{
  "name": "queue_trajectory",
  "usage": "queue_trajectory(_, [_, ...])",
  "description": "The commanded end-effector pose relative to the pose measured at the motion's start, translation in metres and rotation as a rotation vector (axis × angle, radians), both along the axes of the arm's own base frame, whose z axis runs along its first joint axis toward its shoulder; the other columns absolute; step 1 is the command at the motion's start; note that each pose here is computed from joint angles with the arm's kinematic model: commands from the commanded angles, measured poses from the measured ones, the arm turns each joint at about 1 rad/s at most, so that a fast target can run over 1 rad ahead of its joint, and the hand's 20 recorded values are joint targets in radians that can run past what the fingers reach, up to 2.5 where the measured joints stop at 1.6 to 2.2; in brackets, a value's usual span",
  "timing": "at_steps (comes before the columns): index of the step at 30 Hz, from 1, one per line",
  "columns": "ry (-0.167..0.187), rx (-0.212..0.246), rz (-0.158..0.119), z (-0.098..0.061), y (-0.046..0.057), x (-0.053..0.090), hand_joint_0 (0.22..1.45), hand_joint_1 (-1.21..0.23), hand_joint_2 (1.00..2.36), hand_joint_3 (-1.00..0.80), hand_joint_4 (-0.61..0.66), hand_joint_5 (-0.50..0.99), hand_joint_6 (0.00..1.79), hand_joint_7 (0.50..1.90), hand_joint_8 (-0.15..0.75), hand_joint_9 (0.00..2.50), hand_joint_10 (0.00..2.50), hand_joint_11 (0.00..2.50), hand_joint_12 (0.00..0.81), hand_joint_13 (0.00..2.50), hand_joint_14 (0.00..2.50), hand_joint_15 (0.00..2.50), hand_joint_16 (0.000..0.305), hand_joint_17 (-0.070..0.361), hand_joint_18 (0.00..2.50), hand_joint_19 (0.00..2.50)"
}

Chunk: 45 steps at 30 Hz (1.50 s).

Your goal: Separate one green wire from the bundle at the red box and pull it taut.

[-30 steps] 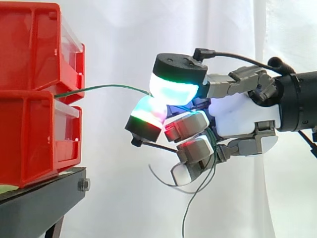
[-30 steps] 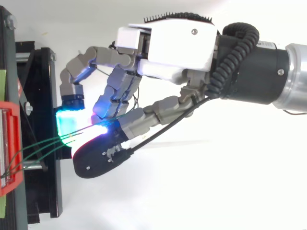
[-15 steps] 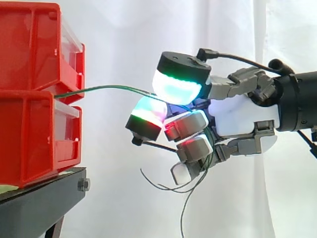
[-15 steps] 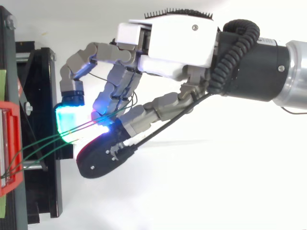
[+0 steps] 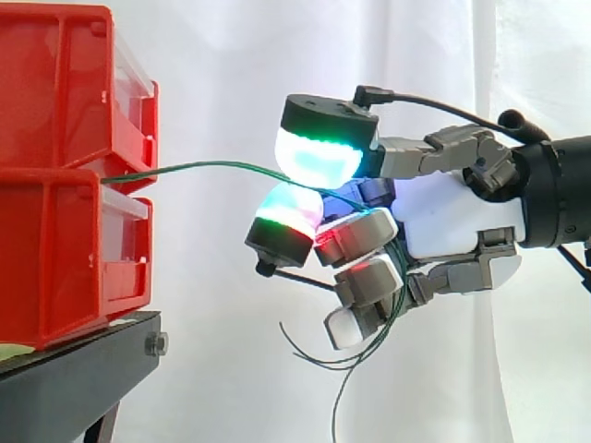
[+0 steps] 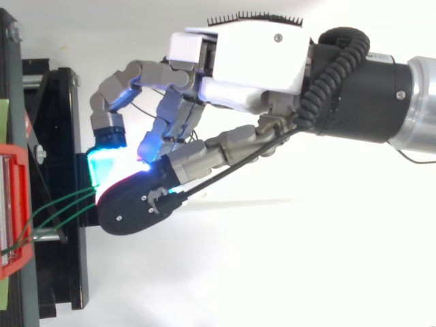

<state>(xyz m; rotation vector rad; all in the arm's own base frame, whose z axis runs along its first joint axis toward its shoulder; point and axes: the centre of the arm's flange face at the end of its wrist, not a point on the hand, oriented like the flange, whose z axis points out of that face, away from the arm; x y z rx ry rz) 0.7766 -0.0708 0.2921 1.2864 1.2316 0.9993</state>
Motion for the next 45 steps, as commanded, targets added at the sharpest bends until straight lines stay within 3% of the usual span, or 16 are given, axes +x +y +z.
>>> queue_trajectory(1, [0.001,0.0,0.001,-0.0005,0.001,0.0,0.63,-0.81,1.02,-0.26,0.09,-0.19,0.91,1.14,0.314,1.19,0.0,1.56,0.381,1.21,0.03,1.03,0.054,0.122,0.93,0.49])
queue_trajectory(7, [-0.002,0.0,0.0,0.0014,0.0008,0.0001,0.67,-0.88,1.01,-0.35,0.12,-0.2,0.92,1.11,0.316,1.16,0.01,1.55,0.38,1.19,0.03,1.02,0.054,0.122,0.93,0.46])
queue_trajectory(11, [0.0,0.0,0.001,0.0002,0.002,0.0004,0.67,-0.88,1.0,-0.5,0.16,-0.19,0.91,1.06,0.313,1.16,0.0,1.54,0.383,1.19,0.03,1.02,0.054,0.122,0.92,0.46])
queue_trajectory(17, [0.0,0.0,0.001,0.0002,0.002,0.0004,0.53,-0.7,1.0,-0.5,0.18,-0.19,0.9,1.06,0.334,1.19,0.0,1.53,0.4,1.21,0.03,1.02,0.057,0.129,0.94,0.49])
queue_trajectory(24, [-0.002,0.0,0.003,0.001,0.0032,0.0007,0.57,-0.57,1.0,-0.47,0.17,-0.18,0.89,1.08,0.318,1.2,0.01,1.52,0.389,1.21,0.02,1.0,0.056,0.126,0.93,0.51])
queue_trajectory(29, [-0.002,0.0,0.003,0.001,0.0032,0.0007,0.59,-0.65,1.02,-0.24,0.15,-0.18,0.89,1.13,0.319,1.2,0.01,1.52,0.389,1.21,0.03,1.01,0.056,0.125,0.92,0.52])
queue_trajectory(34, [-0.002,0.0,0.003,0.001,0.0032,0.0007,0.59,-0.73,1.02,-0.16,0.11,-0.18,0.9,1.13,0.317,1.19,0.01,1.53,0.393,1.2,0.03,1.01,0.056,0.125,0.93,0.52])
queue_trajectory(45, [-0.004,0.0,0.001,0.0017,0.0031,0.001,0.62,-0.81,1.01,-0.36,0.15,-0.19,0.9,1.08,0.32,1.17,0.01,1.53,0.381,1.19,0.03,1.0,0.055,0.124,0.92,0.5])
